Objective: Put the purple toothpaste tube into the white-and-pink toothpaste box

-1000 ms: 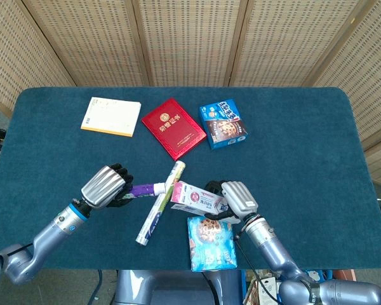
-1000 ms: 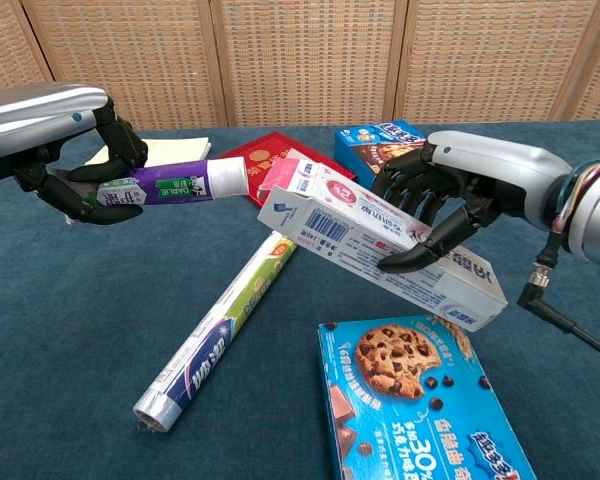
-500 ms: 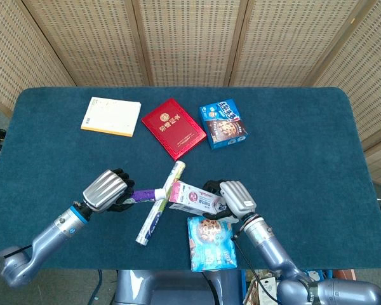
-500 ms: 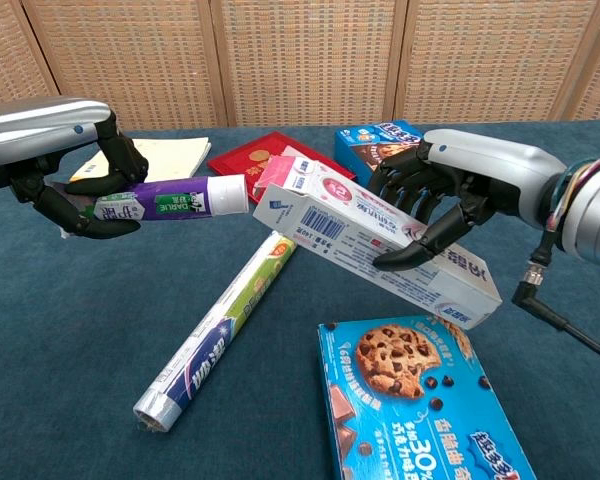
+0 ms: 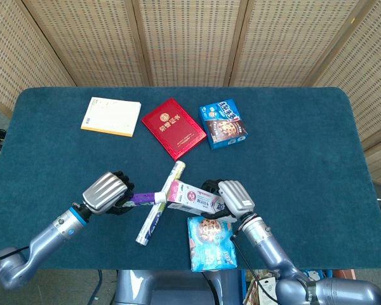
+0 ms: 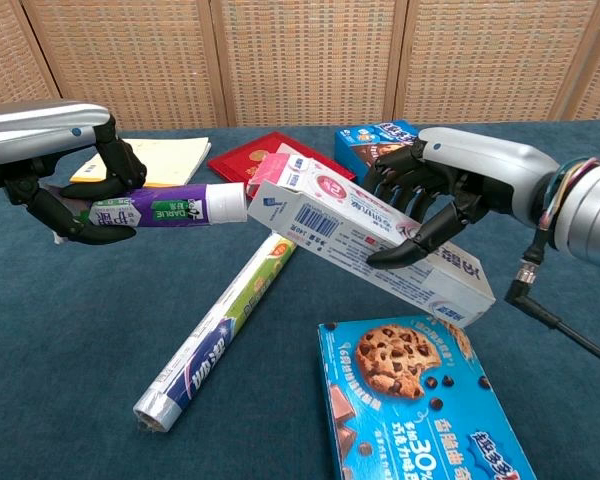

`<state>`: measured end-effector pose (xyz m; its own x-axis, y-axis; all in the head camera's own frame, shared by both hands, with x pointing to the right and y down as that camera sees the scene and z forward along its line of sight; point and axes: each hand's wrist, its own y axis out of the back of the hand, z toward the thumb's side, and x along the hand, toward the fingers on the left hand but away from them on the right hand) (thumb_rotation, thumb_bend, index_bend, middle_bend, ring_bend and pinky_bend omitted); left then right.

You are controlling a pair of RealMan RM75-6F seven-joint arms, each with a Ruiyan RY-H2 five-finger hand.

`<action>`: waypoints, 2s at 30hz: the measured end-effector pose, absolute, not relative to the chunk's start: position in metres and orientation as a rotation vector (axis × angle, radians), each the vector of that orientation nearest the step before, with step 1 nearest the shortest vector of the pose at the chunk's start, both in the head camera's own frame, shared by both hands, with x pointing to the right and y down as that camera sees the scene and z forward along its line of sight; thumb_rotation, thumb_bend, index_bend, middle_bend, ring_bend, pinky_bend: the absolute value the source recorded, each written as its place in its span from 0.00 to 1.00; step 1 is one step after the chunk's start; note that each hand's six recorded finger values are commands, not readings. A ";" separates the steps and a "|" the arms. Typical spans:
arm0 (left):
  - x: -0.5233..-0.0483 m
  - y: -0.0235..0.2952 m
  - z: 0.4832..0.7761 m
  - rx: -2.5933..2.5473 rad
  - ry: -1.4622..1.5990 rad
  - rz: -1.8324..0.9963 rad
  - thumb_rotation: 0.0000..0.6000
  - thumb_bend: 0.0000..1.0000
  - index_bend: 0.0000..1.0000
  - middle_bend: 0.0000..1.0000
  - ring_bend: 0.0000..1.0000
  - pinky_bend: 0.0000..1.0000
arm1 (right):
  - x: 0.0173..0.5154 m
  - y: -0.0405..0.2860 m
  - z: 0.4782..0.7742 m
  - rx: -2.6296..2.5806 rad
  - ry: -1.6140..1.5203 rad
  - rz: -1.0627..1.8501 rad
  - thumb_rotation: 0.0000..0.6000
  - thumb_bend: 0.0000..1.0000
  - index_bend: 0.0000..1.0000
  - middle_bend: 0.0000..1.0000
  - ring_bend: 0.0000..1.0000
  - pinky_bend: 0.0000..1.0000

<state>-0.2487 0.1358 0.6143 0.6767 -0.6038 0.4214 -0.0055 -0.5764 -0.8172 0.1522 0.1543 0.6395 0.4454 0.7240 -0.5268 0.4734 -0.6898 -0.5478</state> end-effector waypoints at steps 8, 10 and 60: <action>-0.235 0.134 0.615 -2.039 0.503 -0.858 1.00 0.38 0.95 0.69 0.52 0.43 | 0.151 0.158 0.637 -2.398 -1.020 1.087 1.00 0.21 0.66 0.55 0.43 0.40; -0.233 0.133 0.614 -2.033 0.505 -0.847 1.00 0.38 0.95 0.69 0.52 0.43 | 0.151 0.159 0.637 -2.406 -1.017 1.086 1.00 0.21 0.66 0.55 0.43 0.40; -0.182 0.121 0.584 -2.145 0.347 -0.927 1.00 0.38 0.95 0.69 0.51 0.43 | 0.132 0.174 0.636 -2.486 -0.893 0.973 1.00 0.21 0.66 0.55 0.43 0.40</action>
<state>-0.1820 0.1207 0.5844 0.6998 -0.5036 0.5066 0.0475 -0.6748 -0.7365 0.1316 0.1741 0.6361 0.5714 0.6565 -0.4925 0.4348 -0.7511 -0.4967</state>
